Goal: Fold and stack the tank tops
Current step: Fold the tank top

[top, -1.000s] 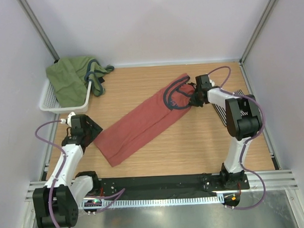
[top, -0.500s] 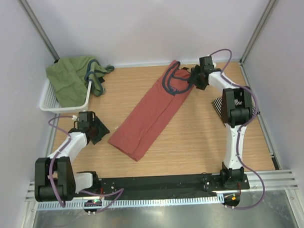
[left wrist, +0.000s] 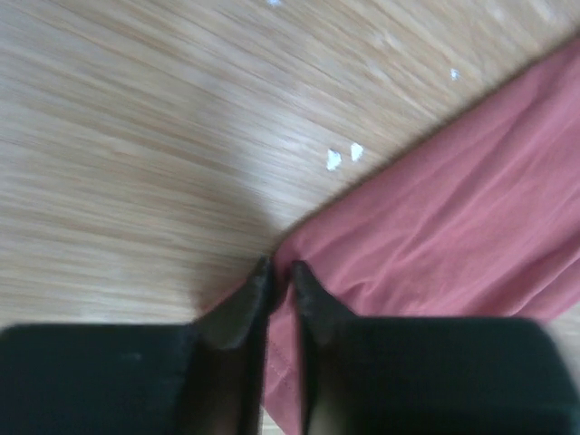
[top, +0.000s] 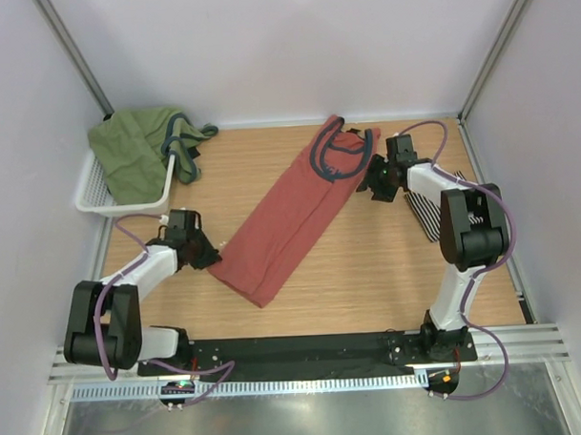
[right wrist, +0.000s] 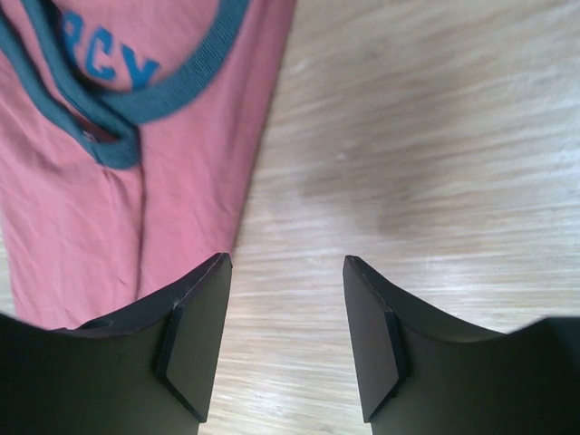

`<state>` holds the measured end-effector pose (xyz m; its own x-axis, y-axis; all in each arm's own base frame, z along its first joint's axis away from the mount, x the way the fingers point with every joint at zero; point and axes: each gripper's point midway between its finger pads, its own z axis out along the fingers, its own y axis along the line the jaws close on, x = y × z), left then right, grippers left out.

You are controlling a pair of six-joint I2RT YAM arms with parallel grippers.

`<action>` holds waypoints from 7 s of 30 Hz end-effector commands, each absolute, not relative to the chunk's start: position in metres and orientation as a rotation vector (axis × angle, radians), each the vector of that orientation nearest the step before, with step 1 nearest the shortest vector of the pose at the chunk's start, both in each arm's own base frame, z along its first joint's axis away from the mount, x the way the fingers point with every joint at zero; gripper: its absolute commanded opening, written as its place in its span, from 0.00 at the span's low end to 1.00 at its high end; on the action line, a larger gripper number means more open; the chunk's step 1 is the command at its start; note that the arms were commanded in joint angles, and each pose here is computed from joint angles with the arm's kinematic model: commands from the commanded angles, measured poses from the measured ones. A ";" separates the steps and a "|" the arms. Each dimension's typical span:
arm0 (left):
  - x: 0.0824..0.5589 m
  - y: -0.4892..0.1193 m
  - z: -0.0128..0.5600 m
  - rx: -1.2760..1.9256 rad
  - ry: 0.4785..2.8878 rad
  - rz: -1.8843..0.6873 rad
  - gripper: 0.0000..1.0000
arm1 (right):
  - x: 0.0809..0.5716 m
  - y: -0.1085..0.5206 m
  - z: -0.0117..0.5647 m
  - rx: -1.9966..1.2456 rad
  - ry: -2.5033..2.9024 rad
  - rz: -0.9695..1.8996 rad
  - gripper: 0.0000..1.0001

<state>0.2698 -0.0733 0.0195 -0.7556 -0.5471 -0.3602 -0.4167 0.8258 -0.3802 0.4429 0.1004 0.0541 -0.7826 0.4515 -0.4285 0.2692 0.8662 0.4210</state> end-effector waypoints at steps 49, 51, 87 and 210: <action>0.142 -0.185 0.016 -0.401 2.617 -0.475 0.56 | 0.535 0.189 0.026 0.268 2.627 0.465 0.36; 0.145 -0.187 0.021 -0.370 2.609 -0.479 0.56 | 0.529 0.185 0.045 0.261 2.592 0.458 0.50; 0.119 -0.235 0.043 -0.262 2.578 -0.768 0.76 | 0.120 0.185 0.030 0.061 2.762 0.466 0.42; 0.498 -0.250 0.113 -0.370 2.430 -0.664 0.01 | 0.518 0.190 0.123 0.212 2.443 0.328 0.11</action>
<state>0.4781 -0.2506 0.1066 -0.8068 -0.3773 -0.4546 -0.1216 0.8591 -0.4971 0.4865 0.1862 0.1077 -0.8317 0.1912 -0.5213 0.0754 0.9690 0.2351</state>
